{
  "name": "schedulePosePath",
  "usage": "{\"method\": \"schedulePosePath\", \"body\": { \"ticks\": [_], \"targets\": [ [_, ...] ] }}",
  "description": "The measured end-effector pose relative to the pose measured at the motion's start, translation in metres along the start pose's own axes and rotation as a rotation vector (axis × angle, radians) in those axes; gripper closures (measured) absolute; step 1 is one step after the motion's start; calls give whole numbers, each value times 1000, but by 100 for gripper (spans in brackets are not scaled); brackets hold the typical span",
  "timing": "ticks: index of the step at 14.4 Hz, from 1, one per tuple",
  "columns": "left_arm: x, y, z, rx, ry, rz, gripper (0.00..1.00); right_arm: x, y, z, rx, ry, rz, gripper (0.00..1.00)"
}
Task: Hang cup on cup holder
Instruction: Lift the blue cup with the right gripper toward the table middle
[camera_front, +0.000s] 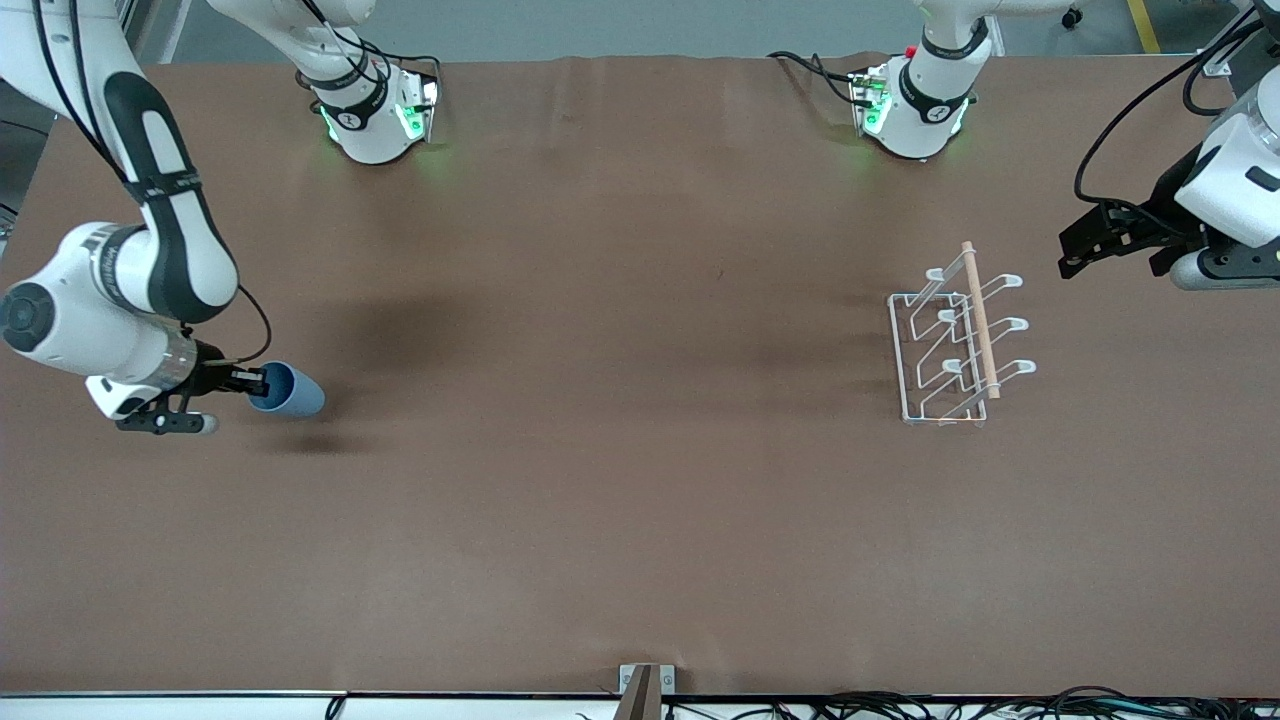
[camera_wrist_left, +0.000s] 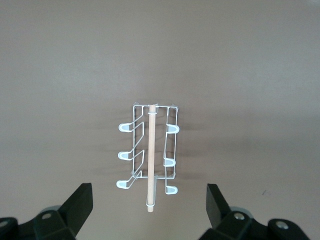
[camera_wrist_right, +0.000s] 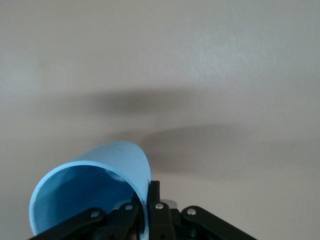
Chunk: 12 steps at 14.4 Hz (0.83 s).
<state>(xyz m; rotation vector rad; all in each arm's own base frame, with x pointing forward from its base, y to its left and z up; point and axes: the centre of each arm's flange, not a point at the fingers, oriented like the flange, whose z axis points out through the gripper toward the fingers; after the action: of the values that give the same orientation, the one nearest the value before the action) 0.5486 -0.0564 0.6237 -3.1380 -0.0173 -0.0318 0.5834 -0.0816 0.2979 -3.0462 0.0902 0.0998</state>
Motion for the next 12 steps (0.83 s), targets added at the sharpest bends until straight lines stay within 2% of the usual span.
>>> {"method": "schedulePosePath", "body": {
  "ticks": [3,5,7,12],
  "targets": [
    [0,0,0,0,-1,0,0,-4,-39,-53,74,40,-13,96],
    [0,0,0,0,-1,0,0,-11,-75,-72,159,48,-18,96],
    [0,0,1,0,-1,0,0,-21,-111,-76,263,24,-19,96],
    [0,0,1,0,-2,0,0,-50,-207,-53,565,-99,18,96]
  ]
}}
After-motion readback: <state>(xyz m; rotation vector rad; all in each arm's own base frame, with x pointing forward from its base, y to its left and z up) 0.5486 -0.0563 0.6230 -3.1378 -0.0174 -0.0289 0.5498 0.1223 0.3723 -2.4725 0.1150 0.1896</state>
